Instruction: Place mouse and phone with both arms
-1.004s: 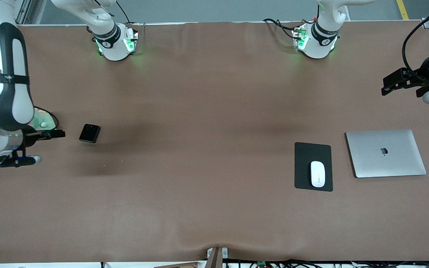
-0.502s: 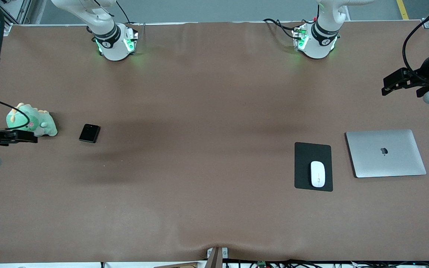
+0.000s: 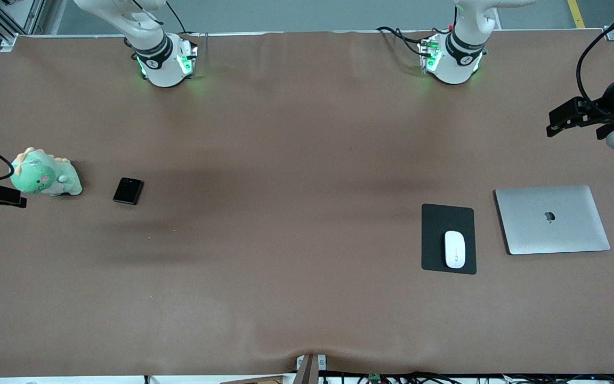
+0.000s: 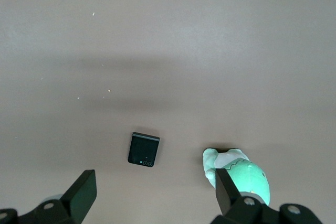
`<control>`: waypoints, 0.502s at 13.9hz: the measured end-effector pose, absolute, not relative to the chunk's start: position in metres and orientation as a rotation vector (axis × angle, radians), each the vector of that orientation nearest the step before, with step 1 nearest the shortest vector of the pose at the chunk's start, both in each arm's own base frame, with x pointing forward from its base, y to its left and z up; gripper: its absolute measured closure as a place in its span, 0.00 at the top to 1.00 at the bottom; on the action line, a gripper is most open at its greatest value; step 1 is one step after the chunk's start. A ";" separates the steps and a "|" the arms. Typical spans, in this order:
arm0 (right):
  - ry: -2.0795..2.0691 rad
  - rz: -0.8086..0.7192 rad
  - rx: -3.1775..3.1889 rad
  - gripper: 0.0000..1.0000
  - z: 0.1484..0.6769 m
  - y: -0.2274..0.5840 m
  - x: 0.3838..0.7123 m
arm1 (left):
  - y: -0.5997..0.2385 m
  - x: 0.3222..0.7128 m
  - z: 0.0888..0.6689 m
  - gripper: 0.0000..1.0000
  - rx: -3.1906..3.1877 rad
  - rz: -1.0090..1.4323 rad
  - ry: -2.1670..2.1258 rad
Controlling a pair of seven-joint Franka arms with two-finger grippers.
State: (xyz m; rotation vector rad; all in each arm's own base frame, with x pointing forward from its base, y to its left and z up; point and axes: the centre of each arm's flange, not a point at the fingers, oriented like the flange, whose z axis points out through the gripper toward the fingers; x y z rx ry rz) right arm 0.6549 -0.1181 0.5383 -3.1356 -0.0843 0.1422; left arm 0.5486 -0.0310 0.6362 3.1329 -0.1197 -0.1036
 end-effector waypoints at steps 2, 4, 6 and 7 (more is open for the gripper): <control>-0.084 0.127 -3.131 1.00 0.543 -0.119 0.655 | -0.030 0.549 0.636 1.00 3.133 -0.104 -0.117; -0.089 0.140 -3.123 1.00 0.551 -0.119 0.651 | -0.029 0.549 0.636 1.00 3.133 -0.103 -0.113; -0.121 0.119 -3.100 1.00 0.567 -0.118 0.644 | -0.028 0.549 0.636 1.00 3.133 -0.103 -0.112; -0.133 0.104 -3.078 1.00 0.575 -0.116 0.641 | -0.028 0.549 0.636 1.00 3.133 -0.103 -0.112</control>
